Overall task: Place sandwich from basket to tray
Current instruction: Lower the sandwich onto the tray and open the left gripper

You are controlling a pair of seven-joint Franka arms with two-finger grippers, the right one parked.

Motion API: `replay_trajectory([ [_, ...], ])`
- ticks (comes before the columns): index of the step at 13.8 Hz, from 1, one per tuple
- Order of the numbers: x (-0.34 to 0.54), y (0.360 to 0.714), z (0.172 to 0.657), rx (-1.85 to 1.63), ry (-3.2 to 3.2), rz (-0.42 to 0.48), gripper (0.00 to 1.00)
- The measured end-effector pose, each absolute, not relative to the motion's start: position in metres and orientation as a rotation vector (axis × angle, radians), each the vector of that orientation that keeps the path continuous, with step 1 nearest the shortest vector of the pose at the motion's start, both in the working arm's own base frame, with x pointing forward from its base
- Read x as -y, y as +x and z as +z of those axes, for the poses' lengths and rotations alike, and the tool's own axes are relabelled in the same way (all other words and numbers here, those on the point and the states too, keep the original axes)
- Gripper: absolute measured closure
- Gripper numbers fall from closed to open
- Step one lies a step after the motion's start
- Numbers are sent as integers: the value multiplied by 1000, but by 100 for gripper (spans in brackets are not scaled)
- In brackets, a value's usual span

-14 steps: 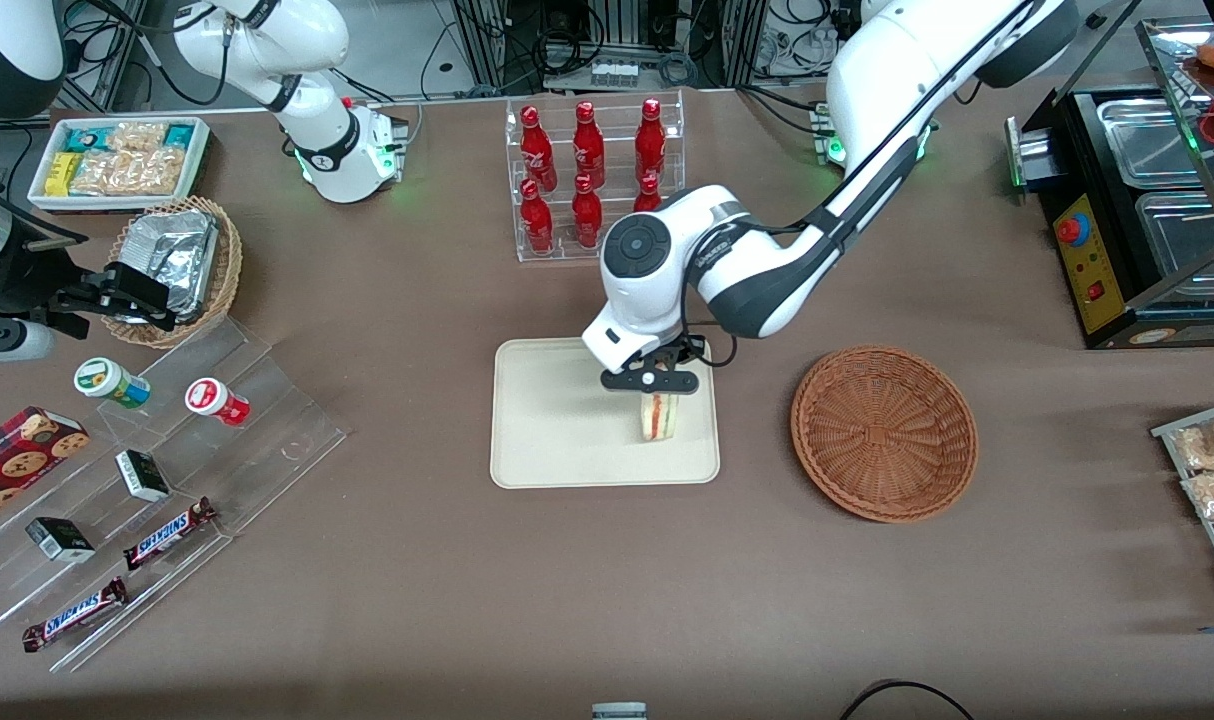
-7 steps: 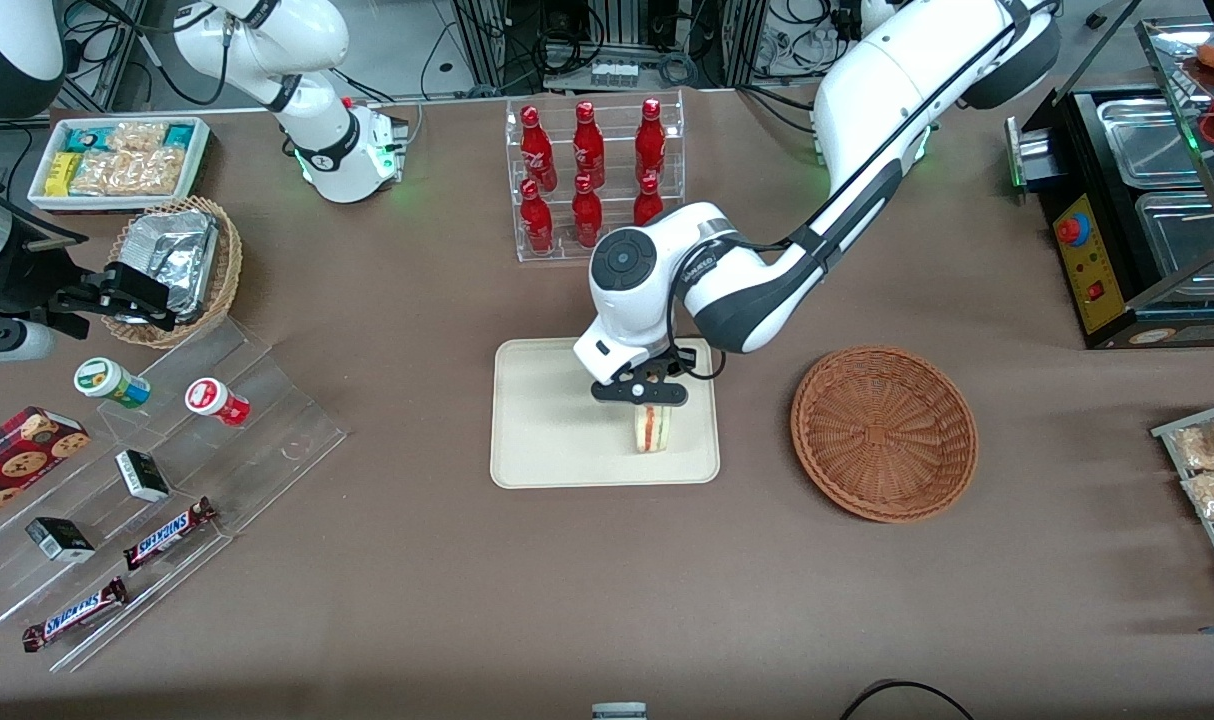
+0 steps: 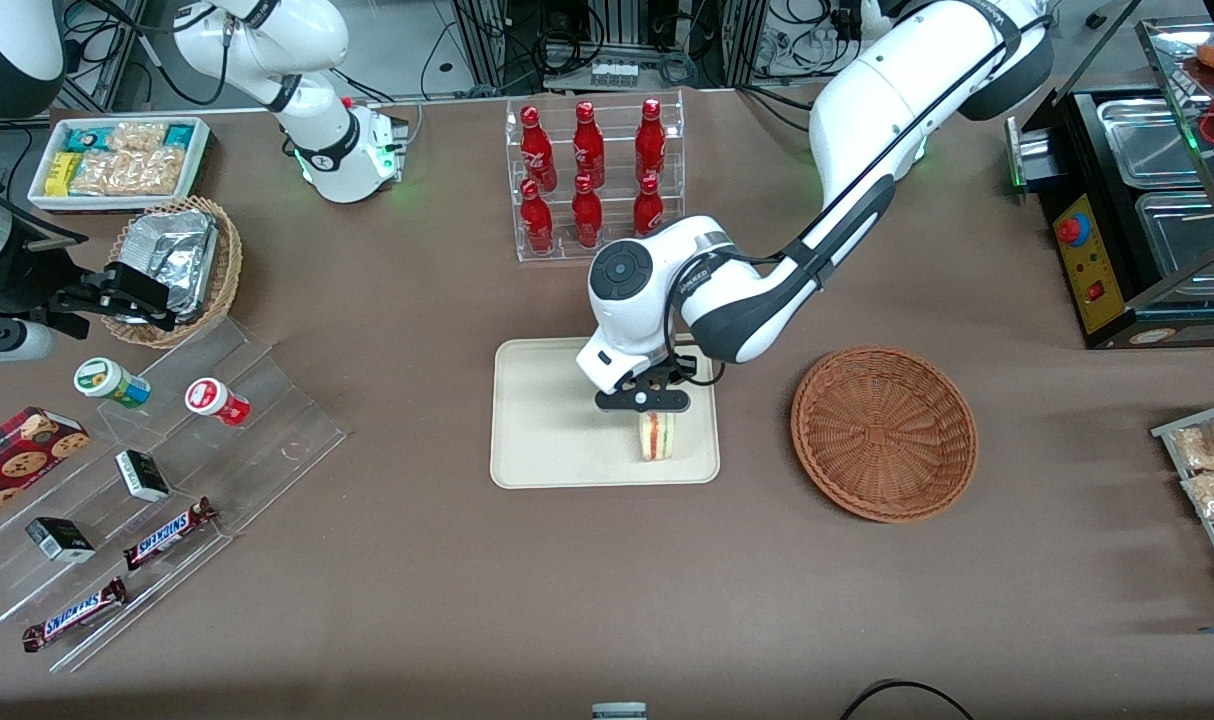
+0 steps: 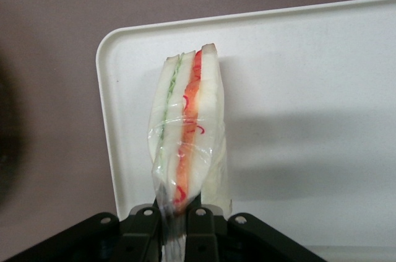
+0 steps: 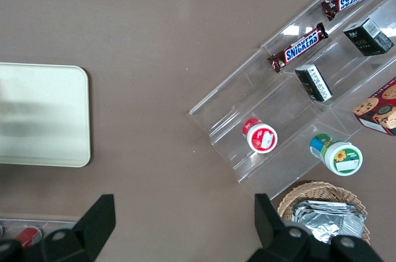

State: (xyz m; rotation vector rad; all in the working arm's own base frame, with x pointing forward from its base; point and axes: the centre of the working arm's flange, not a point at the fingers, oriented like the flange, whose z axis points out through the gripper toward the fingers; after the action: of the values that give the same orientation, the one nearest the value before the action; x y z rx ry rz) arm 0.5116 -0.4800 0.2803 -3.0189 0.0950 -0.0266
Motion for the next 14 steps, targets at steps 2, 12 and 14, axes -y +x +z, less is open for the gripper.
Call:
replay_trajectory([
  [2,480,513,275,-87,-3013,-46,86],
  [12,491,508,259,-17,-3020,-108,60],
  [14,491,508,259,-14,-3020,-109,41],
])
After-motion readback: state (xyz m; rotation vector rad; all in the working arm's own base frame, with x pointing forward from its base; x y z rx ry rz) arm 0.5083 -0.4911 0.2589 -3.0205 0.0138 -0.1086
